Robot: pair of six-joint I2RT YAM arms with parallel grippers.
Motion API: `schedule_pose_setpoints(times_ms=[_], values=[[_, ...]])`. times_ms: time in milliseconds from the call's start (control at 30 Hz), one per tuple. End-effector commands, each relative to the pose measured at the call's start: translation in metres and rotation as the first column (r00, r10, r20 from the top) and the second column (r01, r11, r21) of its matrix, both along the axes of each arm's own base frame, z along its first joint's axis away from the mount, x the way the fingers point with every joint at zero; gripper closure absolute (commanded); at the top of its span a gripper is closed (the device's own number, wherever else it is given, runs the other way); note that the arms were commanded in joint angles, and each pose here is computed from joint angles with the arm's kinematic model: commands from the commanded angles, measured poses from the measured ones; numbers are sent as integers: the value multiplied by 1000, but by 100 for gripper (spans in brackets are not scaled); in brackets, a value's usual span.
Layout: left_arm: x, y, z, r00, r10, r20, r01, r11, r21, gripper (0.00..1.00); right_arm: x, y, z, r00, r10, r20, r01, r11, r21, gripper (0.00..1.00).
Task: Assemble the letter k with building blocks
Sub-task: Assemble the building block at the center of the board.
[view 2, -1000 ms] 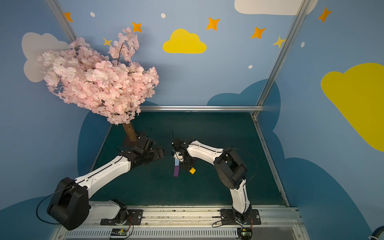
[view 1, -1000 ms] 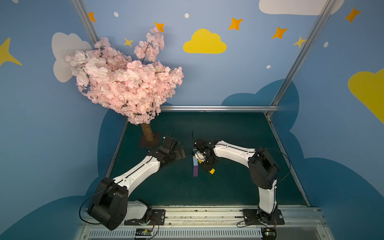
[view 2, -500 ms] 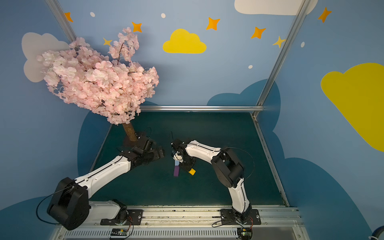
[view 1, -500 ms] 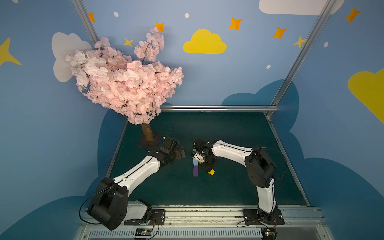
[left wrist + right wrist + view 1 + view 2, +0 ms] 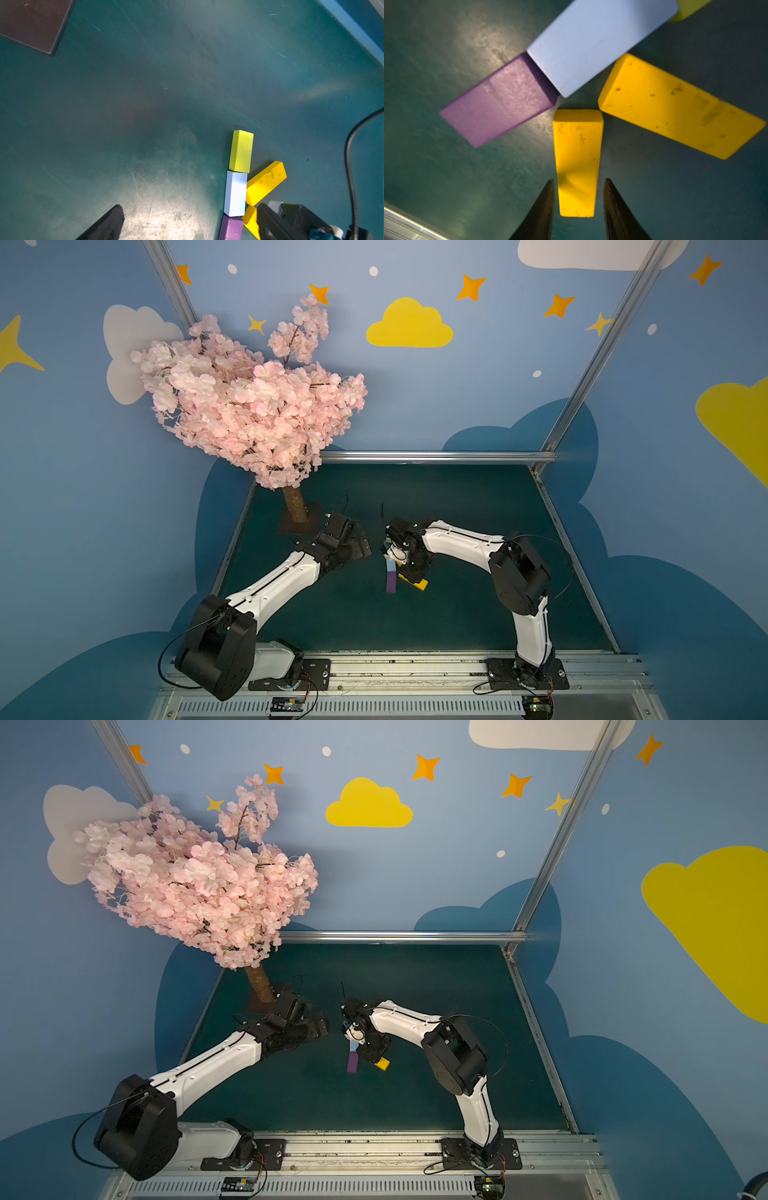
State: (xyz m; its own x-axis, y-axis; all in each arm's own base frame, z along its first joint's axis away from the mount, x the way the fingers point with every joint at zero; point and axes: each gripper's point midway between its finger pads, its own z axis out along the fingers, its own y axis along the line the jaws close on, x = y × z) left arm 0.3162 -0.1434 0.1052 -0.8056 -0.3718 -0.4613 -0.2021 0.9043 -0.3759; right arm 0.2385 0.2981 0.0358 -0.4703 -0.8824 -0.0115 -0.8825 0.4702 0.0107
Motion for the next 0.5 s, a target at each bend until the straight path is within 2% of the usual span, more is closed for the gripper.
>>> schedule_pose_setpoints(times_ms=[0,100,167,267,367,467], values=[[3,2,8,1000,5,19,-5,1000,0,0,4,0,3,1000,-15,26,15,1000,-1,60],[3,2,10,1000,2,25,-2,1000,1,0,20,2,21,990,-75,116,70,997,43,60],[4,2,13,999,-2,40,2,1000,6,0,29,10,46,977,-127,170,101,983,153,60],[6,5,18,998,-6,62,5,1000,23,0,42,16,95,944,-220,244,134,936,325,57],[7,7,24,996,-3,86,0,999,36,0,55,6,137,889,-306,342,149,898,414,49],[9,14,36,991,4,131,-13,998,61,0,72,-24,168,779,-436,450,208,858,471,38]])
